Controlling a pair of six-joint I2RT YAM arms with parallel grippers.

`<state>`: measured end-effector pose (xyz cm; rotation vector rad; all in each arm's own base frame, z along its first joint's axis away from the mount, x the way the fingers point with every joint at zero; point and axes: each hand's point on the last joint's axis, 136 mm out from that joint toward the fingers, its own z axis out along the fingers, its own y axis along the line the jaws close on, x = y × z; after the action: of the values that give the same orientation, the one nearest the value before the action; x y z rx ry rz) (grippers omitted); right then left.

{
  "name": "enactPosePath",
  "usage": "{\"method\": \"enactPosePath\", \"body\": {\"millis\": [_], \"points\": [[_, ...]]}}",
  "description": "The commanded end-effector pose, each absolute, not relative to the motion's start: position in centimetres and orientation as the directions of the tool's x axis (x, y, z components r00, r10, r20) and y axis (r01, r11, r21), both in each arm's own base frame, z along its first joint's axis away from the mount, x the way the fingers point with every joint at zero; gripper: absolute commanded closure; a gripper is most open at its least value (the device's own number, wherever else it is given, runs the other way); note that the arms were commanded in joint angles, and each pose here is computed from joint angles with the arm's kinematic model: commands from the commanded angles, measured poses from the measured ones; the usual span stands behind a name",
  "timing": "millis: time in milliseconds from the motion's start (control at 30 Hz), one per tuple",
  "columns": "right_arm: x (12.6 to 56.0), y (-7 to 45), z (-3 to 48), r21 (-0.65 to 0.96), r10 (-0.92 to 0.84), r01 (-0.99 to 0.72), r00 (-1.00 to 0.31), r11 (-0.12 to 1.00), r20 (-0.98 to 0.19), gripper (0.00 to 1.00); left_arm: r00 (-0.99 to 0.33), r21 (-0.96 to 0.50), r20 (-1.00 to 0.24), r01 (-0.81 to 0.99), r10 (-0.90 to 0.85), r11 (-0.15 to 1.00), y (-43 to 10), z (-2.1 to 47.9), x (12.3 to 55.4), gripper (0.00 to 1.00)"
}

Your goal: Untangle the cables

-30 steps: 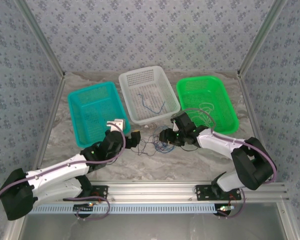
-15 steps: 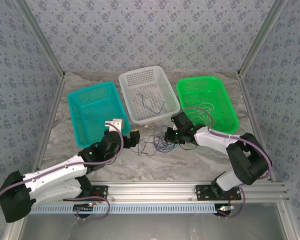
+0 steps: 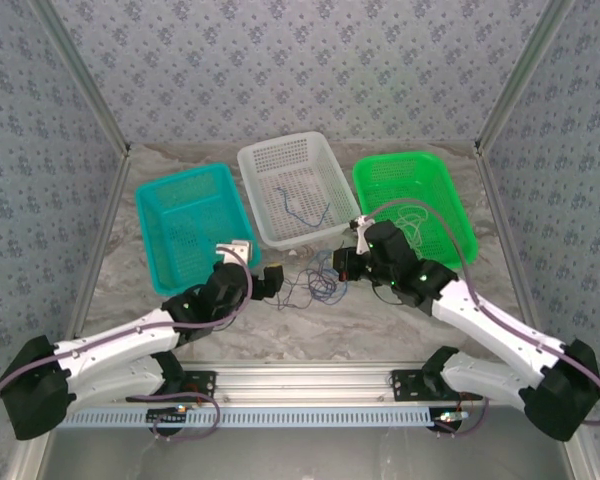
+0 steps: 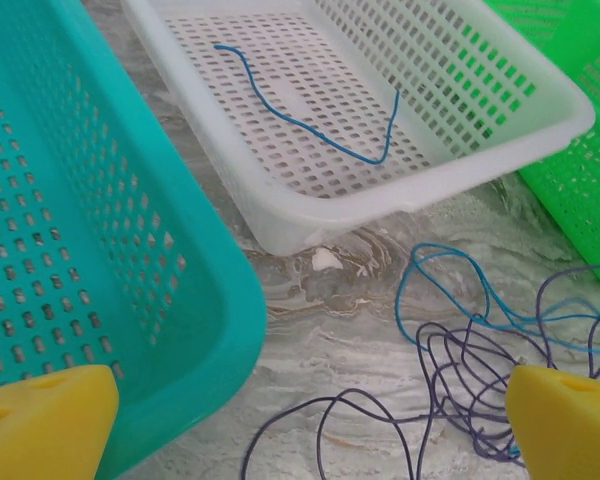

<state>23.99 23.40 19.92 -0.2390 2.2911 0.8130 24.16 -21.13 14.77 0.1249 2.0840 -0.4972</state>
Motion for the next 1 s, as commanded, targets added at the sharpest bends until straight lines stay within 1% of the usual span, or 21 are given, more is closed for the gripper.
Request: {"method": "enactPosePath", "body": {"millis": [0,167,267,367,567,633,767,900,967], "points": [[22.7,23.0,20.7,0.449,-0.011,-0.431,-0.730,0.783,-0.683,1.00,-0.477,-0.362,-0.867,0.405,-0.144,0.840,-23.9,19.1,24.4,0.01],[21.3,23.3,23.8,0.477,0.006,-0.512,-0.678,0.714,-0.735,1.00,-0.474,-0.356,-0.874,0.479,-0.105,0.802,-25.4,20.1,24.0,0.00],[20.5,23.3,25.5,0.484,0.004,-0.553,-0.655,0.678,-0.755,1.00,-0.484,-0.377,-0.871,0.546,-0.086,0.748,-27.1,20.4,23.4,0.01],[19.5,23.8,26.3,0.491,-0.022,-0.595,-0.650,0.636,-0.760,1.00,-0.464,-0.387,-0.881,0.601,-0.089,0.699,-28.4,21.3,23.2,0.01],[18.9,23.9,28.3,0.495,0.007,-0.639,-0.609,0.589,-0.793,1.00,-0.431,-0.364,-0.902,0.711,-0.036,0.602,-31.5,22.8,22.6,0.03],[18.6,24.1,28.6,0.501,0.001,-0.652,-0.608,0.570,-0.794,1.00,-0.429,-0.352,-0.903,0.725,-0.012,0.593,-32.4,22.7,22.7,0.04],[18.6,24.3,28.1,0.509,-0.007,-0.644,-0.624,0.571,-0.782,1.00,-0.426,-0.345,-0.905,0.755,0.016,0.558,-34.3,22.6,22.9,0.07],[18.3,24.4,28.2,0.518,-0.003,-0.651,-0.624,0.554,-0.781,1.00,-0.445,-0.339,-0.894,0.752,0.055,0.565,-35.5,21.6,23.6,0.12],[18.3,24.2,28.3,0.515,-0.001,-0.650,-0.621,0.558,-0.784,1.00,-0.447,-0.344,-0.892,0.761,0.061,0.550,-36.1,21.5,23.5,0.14]]}}
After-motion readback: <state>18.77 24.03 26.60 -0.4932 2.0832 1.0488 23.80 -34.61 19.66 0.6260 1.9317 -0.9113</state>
